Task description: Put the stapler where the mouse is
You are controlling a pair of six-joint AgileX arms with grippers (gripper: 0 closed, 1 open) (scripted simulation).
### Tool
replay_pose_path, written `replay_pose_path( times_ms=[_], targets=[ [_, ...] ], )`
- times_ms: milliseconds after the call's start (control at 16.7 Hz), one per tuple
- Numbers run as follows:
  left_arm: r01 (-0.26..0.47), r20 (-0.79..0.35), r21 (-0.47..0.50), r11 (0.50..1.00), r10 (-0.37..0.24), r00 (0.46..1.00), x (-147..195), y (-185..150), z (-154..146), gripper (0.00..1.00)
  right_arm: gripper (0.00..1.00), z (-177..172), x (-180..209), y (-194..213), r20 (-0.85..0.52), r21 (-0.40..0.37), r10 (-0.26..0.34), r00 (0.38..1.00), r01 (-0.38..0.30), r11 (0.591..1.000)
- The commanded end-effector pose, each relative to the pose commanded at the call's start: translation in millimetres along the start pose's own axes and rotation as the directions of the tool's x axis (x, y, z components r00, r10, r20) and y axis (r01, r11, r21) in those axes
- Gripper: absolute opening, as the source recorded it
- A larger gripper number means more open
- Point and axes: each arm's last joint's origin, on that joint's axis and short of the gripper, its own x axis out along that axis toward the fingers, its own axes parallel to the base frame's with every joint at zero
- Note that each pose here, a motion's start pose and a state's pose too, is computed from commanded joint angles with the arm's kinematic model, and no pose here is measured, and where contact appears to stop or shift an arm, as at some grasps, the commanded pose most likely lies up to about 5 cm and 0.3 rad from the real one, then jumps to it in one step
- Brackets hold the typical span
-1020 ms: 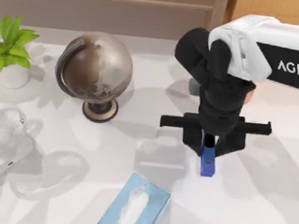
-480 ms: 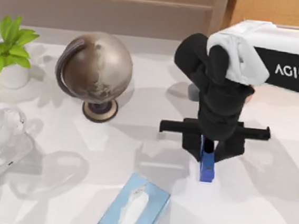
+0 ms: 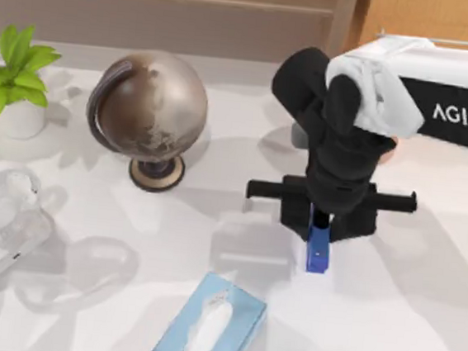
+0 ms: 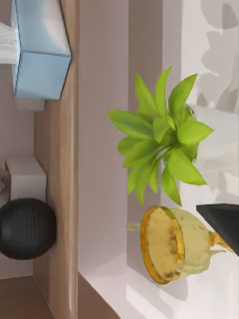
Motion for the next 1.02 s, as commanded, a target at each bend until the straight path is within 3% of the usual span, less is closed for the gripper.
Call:
replay_pose_path(
  times_ms=[420,1020],
  targets=[
    [0.0,0.0,0.0,1.0,0.0,1.0,0.0,0.0,0.0,1.0,0.0,-1.3,15.1,-1.8,-0.02,0.0,-0.024,1.0,0.024,1.0],
    [0.0,0.0,0.0,1.0,0.0,1.0,0.0,0.0,0.0,1.0,0.75,-1.3,15.1,-1.8,-0.02,0.0,-0.024,1.0,0.024,1.0]
  ],
)
